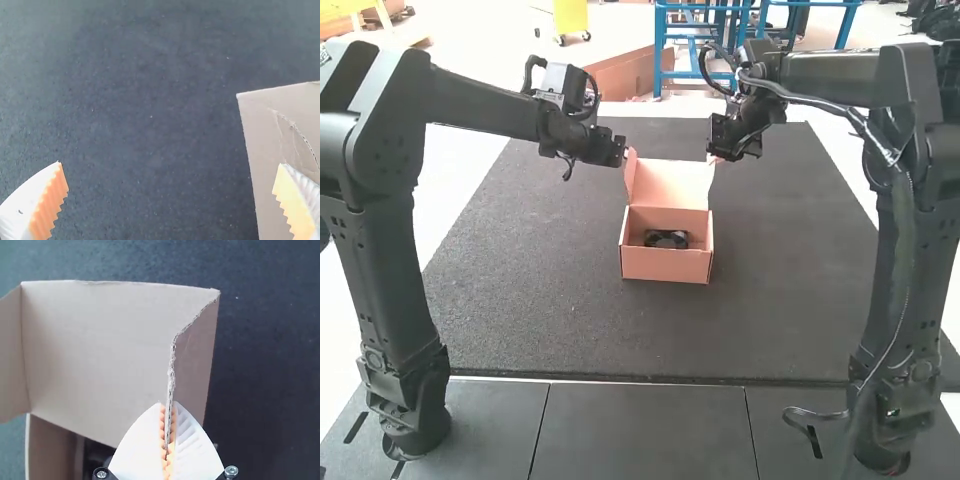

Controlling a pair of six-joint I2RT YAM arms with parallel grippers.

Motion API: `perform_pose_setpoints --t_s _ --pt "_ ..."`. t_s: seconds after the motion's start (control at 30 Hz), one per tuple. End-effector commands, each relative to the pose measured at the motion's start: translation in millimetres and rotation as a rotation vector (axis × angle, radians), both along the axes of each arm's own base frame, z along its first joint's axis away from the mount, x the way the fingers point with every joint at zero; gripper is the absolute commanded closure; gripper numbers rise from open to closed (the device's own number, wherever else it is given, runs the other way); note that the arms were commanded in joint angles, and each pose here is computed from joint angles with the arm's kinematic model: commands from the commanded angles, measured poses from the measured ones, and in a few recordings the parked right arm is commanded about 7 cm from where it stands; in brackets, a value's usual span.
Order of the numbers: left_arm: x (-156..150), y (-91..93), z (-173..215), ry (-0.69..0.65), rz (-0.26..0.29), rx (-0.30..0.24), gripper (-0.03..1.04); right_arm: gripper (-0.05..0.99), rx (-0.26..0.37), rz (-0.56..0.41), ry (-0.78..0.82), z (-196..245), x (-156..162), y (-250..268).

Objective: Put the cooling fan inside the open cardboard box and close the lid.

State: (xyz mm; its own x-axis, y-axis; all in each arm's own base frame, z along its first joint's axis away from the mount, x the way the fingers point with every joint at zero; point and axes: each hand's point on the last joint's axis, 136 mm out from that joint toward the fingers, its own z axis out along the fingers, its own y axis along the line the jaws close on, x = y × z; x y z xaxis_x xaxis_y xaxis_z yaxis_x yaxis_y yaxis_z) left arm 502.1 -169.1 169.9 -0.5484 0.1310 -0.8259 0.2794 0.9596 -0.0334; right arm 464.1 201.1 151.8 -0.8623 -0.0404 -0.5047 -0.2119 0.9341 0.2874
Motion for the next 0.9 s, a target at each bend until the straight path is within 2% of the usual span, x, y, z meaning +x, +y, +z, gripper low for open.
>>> perform_pose_setpoints --t_s 0.0,0.33,0.53,0.87 --pt "0 -16.8 13 -0.020 -0.035 -0.015 0.04 0.95 0.017 0.041 -0.013 16 -7 9" --pt "-11 -28.8 8 0.014 -0.060 -0.006 0.04 0.95 -0.005 0.065 0.009 15 -27 2" --pt "-19 -28.9 3 0.050 -0.065 0.006 0.04 0.94 -0.026 0.093 0.039 9 -44 1" --pt "-32 -25.2 9 0.075 -0.066 0.019 0.04 0.95 -0.015 0.131 0.062 8 -62 10"
